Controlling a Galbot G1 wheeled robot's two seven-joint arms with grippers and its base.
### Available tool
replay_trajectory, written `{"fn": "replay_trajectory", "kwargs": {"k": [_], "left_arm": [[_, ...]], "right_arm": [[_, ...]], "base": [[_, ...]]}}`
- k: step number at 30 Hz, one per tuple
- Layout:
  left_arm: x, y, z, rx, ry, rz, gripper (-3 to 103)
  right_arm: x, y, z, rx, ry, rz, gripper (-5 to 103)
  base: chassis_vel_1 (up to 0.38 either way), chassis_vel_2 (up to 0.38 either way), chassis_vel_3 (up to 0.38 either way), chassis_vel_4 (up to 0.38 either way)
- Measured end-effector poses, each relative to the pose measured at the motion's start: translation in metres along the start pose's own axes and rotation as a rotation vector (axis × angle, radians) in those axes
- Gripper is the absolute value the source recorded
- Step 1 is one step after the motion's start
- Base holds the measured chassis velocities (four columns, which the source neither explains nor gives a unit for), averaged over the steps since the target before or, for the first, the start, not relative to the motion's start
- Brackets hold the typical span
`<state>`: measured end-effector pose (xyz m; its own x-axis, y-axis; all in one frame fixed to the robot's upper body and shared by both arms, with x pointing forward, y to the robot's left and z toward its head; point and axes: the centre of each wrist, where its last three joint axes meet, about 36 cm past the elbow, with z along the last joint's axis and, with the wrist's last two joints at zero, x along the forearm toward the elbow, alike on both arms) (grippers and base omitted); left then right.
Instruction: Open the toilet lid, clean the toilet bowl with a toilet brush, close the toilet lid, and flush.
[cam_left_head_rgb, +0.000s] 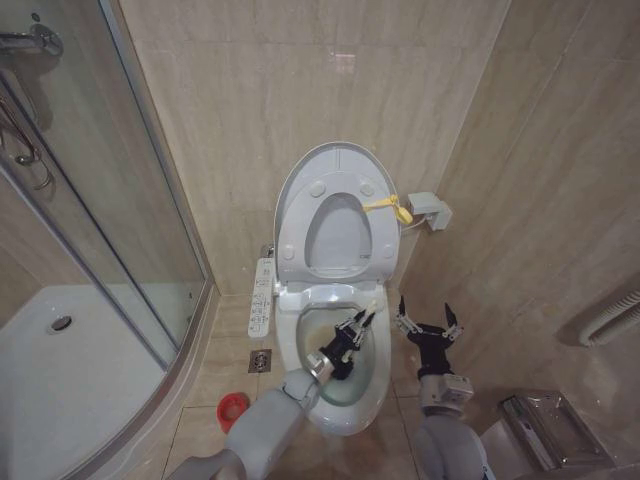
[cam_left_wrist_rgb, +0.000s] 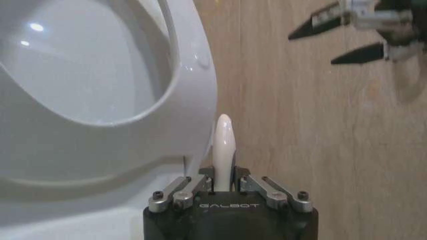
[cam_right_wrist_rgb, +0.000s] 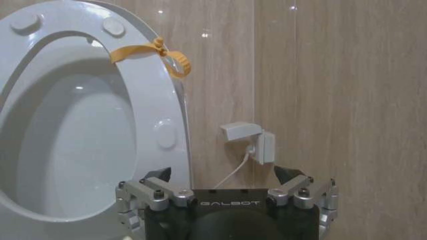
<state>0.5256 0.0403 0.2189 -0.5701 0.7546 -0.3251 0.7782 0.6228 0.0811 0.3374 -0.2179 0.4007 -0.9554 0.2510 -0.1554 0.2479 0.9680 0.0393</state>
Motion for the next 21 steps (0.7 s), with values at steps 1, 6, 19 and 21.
{"fn": "replay_trajectory", "kwargs": {"k": [1, 6, 19, 21], "left_arm": [[0.000, 0.000, 0.000, 0.000, 0.000, 0.000, 19], [0.000, 0.007, -0.022, -0.008, -0.053, -0.012, 19], [0.053, -0.014, -0.055, 0.009, -0.094, -0.054, 19], [0.071, -0.015, -0.061, 0.005, -0.084, -0.066, 19]], "right_arm": [[0.000, 0.000, 0.000, 0.000, 0.000, 0.000, 100], [0.000, 0.000, 0.000, 0.000, 0.000, 0.000, 100], [0.000, 0.000, 0.000, 0.000, 0.000, 0.000, 100], [0.000, 0.000, 0.000, 0.000, 0.000, 0.000, 100]], "base": [[0.000, 0.000, 0.000, 0.000], [0.000, 0.000, 0.000, 0.000], [0.000, 0.000, 0.000, 0.000], [0.000, 0.000, 0.000, 0.000]]}}
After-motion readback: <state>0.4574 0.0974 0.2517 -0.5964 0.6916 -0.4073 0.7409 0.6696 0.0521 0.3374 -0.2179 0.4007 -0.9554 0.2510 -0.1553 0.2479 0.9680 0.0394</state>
